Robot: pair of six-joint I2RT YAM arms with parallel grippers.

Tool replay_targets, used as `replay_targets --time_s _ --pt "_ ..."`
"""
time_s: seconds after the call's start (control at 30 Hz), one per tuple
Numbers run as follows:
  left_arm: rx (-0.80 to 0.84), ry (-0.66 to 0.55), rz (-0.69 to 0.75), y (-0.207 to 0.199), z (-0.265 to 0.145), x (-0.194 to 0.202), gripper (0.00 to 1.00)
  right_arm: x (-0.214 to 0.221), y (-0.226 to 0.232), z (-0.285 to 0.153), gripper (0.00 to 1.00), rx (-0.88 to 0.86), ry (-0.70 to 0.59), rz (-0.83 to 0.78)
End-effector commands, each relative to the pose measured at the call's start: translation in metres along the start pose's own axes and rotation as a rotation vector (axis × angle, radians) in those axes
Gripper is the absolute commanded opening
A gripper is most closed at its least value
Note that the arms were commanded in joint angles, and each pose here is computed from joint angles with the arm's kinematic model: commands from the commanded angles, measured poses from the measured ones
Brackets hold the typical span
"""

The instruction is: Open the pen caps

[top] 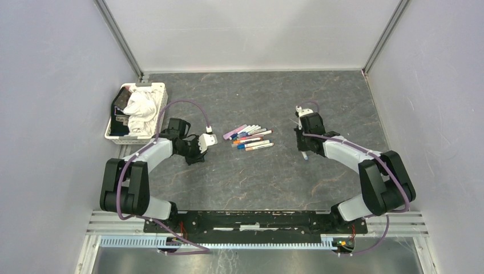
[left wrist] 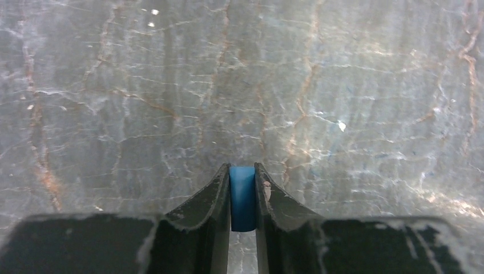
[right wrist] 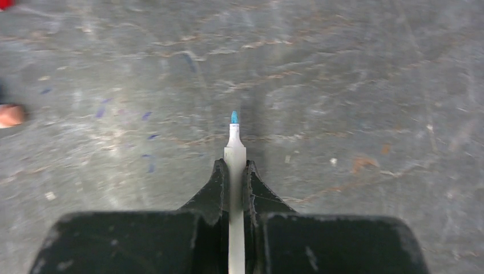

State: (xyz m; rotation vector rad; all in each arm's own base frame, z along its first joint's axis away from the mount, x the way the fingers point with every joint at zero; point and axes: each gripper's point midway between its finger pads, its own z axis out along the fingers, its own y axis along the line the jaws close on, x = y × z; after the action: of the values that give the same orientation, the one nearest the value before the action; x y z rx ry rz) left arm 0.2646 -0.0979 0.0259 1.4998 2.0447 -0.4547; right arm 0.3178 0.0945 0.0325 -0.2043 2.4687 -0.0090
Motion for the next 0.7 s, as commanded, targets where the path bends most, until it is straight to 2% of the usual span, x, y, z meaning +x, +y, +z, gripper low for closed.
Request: replay_targets --time_s 0.0,0.1,0.13,0.17,0.2,0.3,0.33,0.53,0.67 --pt "-0.099 -0.021 -0.04 0.023 -0.001 -0.008 0.31 -0.012 -0.039 0.004 0.0 0.218 -0.1 0.03" --pt "-0.09 -0.02 -0.057 0.022 0.0 -0.008 0.6 -0.007 -0.041 0.012 0.0 0.208 -0.085 0.023" --pt "-0.074 -0.02 -0.063 0.018 -0.001 -0.008 0.71 -0.005 -0.041 0.015 0.05 0.202 -0.075 0.024" --pt "-0.058 -0.027 -0.066 0.016 -0.001 -0.01 0.76 -0.004 -0.04 0.017 0.11 0.195 -0.072 0.023" --pt "-0.044 -0.034 -0.072 0.014 -0.002 -0.013 0.86 -0.004 -0.038 0.018 0.16 0.183 -0.073 0.026" --pt "-0.031 -0.054 -0.087 0.013 -0.008 -0.023 0.91 -0.004 -0.033 0.019 0.27 0.154 -0.077 0.036" --pt "-0.027 -0.061 -0.086 0.014 -0.011 -0.027 0.99 -0.006 -0.032 0.019 0.29 0.148 -0.082 0.039" --pt "-0.048 -0.107 -0.143 0.027 -0.043 -0.066 1.0 -0.031 -0.043 -0.004 0.44 0.194 -0.186 0.073" --pt "-0.122 -0.11 -0.22 0.048 -0.074 -0.094 1.0 -0.064 -0.022 -0.019 0.5 0.086 -0.288 0.052"
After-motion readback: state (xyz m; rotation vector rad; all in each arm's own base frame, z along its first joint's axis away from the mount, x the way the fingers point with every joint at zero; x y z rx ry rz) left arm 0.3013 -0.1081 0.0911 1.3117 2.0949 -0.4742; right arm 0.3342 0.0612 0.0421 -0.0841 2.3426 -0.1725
